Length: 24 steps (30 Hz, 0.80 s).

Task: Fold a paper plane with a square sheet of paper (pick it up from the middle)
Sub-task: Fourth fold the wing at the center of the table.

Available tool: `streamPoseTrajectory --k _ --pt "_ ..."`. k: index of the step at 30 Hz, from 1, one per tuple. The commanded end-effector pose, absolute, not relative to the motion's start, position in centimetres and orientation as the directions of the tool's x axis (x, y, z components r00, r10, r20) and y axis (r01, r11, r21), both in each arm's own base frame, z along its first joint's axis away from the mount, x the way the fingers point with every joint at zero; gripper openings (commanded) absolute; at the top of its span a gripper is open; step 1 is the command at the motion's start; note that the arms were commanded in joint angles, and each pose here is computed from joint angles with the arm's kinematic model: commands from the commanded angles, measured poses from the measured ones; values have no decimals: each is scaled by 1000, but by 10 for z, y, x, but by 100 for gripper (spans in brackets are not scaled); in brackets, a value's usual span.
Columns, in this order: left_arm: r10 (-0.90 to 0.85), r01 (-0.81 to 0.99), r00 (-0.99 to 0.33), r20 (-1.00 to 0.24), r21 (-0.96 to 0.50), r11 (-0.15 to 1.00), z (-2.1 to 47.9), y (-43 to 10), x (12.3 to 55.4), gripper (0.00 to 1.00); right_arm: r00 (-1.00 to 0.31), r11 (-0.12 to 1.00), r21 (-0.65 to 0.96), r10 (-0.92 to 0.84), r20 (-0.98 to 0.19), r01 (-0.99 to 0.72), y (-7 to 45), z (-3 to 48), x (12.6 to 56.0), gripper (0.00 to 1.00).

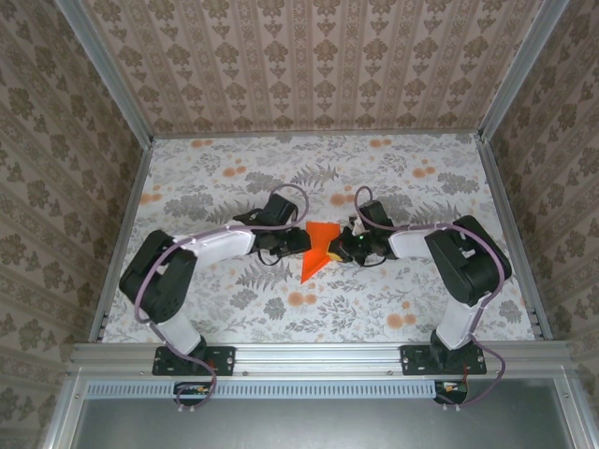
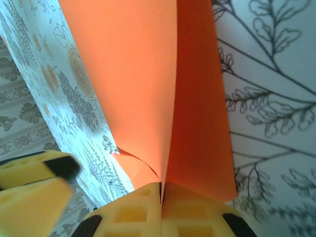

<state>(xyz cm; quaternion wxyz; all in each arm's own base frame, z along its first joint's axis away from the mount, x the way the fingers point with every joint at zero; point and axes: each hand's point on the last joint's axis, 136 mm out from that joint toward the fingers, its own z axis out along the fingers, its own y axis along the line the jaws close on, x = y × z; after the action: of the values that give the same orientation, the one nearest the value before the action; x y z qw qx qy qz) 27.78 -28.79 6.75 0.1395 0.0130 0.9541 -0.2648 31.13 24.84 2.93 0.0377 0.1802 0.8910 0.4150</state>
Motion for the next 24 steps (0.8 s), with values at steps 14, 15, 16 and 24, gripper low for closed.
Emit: streamPoseTrajectory --k 14,15,16,24 --pt "144 504 -757 -637 -428 750 133 -273 275 100 -870 700 604 492 -22 380 222 98 323 0" --pt "154 528 -741 -653 -425 735 134 -276 275 100 -867 702 594 498 -16 393 225 98 323 0" --pt "160 543 -729 -666 -420 727 134 -278 276 100 -866 699 595 501 -10 397 230 99 323 0" --pt "247 690 -624 -741 -373 621 121 -304 269 93 -810 657 537 579 89 529 241 76 316 0"
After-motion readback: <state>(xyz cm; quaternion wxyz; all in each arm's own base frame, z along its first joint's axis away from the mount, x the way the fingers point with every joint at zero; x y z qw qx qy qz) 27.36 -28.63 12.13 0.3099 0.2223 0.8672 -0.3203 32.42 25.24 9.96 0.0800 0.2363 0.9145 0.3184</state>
